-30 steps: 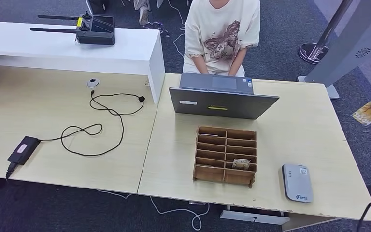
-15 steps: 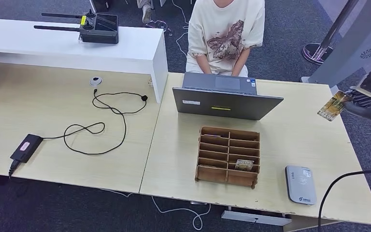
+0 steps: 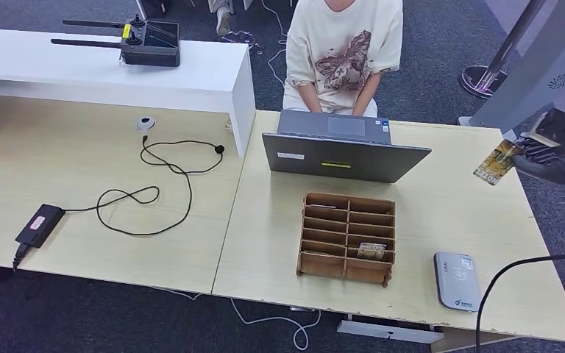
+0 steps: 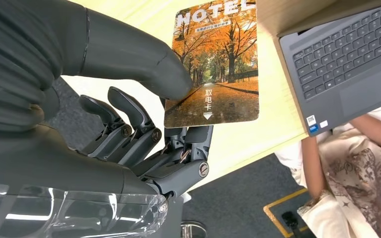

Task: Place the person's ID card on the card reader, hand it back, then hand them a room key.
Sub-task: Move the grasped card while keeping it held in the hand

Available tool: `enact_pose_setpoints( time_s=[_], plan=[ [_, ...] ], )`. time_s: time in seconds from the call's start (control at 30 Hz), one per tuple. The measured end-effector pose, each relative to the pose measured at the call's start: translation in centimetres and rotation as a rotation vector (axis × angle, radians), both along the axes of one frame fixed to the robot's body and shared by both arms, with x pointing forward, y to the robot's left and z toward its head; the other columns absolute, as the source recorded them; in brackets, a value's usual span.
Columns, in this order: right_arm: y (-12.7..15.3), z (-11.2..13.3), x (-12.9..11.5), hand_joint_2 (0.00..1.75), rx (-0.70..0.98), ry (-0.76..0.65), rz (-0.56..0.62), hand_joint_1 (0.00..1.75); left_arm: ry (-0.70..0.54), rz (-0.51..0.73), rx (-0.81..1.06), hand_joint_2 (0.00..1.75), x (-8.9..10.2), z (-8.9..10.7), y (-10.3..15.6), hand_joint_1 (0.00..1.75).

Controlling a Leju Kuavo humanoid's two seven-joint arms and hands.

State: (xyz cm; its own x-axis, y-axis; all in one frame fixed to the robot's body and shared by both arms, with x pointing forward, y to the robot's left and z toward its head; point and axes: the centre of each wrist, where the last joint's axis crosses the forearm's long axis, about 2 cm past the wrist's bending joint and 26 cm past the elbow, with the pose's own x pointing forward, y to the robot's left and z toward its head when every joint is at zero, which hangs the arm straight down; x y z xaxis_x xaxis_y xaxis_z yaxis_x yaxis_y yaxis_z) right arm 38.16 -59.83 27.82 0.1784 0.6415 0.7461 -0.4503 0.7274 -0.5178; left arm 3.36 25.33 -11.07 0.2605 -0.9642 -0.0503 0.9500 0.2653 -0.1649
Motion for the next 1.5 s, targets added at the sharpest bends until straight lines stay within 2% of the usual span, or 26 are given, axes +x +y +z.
enact_pose_setpoints(
  time_s=[0.4,0.87,1.23,1.5],
  plan=[
    [0.3,-0.6,0.2,1.75,0.005,0.013,0.01,1.75,0.002,0.01,0.002,0.0,-0.1,0.0,0.0,0.0],
    [-0.6,-3.0,-1.5,1.75,0.003,0.037,-0.018,1.75,0.003,0.022,0.004,0.0,-0.1,0.0,0.1,0.0],
    [-1.1,-5.7,-3.2,1.75,-0.002,0.043,-0.05,1.75,0.004,0.018,0.008,0.0,-0.1,0.0,0.1,0.0],
    [-0.5,-8.6,-4.7,1.75,-0.05,0.063,-0.054,1.75,0.004,0.009,0.011,0.0,-0.1,0.0,0.1,0.0]
  ],
)
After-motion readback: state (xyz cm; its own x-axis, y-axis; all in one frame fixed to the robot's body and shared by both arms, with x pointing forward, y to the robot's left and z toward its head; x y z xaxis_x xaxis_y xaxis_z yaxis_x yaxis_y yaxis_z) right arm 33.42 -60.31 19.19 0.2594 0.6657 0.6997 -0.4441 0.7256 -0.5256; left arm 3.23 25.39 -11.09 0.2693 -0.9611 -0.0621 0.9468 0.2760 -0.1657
